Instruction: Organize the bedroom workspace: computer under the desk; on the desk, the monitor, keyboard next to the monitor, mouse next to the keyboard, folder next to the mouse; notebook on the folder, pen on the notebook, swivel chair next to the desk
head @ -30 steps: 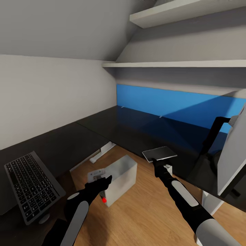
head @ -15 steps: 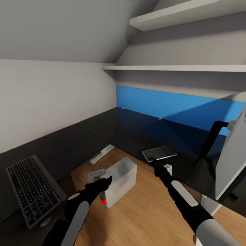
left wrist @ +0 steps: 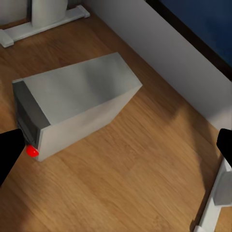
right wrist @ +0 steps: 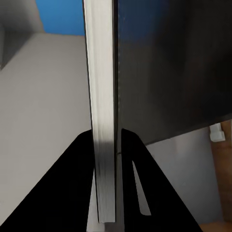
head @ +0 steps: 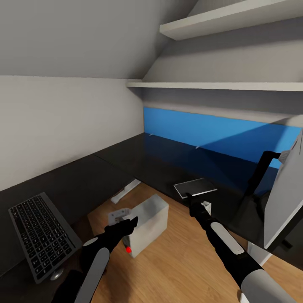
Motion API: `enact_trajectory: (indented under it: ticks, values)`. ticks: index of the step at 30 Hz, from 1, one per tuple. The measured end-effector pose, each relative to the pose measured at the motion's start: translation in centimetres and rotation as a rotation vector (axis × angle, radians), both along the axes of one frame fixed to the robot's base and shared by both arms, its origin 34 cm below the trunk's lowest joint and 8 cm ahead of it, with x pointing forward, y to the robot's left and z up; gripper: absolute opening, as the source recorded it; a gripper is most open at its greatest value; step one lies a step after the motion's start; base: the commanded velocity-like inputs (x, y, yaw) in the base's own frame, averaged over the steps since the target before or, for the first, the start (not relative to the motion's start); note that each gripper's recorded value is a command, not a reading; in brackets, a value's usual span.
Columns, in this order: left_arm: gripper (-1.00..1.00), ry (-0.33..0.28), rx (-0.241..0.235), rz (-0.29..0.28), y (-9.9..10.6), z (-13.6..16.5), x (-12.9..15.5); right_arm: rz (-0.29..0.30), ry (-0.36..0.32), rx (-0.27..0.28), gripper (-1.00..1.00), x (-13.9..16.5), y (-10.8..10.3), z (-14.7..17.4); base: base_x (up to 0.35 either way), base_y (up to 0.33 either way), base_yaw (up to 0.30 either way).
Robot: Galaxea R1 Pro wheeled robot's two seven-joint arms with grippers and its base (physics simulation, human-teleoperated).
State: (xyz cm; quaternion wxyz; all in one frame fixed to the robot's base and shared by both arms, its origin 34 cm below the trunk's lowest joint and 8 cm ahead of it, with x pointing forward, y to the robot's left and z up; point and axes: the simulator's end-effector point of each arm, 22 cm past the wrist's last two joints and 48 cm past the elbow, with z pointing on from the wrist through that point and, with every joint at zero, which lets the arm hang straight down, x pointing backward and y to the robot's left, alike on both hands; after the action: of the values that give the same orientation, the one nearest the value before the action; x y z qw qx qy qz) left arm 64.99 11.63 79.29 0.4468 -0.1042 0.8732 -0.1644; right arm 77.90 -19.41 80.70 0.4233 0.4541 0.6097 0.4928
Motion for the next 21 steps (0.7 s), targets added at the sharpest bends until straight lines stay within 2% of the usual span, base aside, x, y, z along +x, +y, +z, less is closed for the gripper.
enact_trajectory:
  ticks: [10,16,21]
  values:
    - [1.00,-0.021,0.036,0.003,1.7,0.4,0.2,0.001,-0.001,0.006,-1.00,0.0,0.3,0.1,0.000,0.000,0.010]
    - [1.00,-0.027,0.039,0.006,1.9,0.4,0.3,-0.001,-0.001,0.004,-1.00,0.0,0.3,0.0,0.000,0.000,0.136]
    - [1.00,-0.100,0.015,0.060,2.8,1.9,1.3,0.000,-0.003,0.003,-1.00,0.0,0.4,0.1,0.000,0.000,0.250]
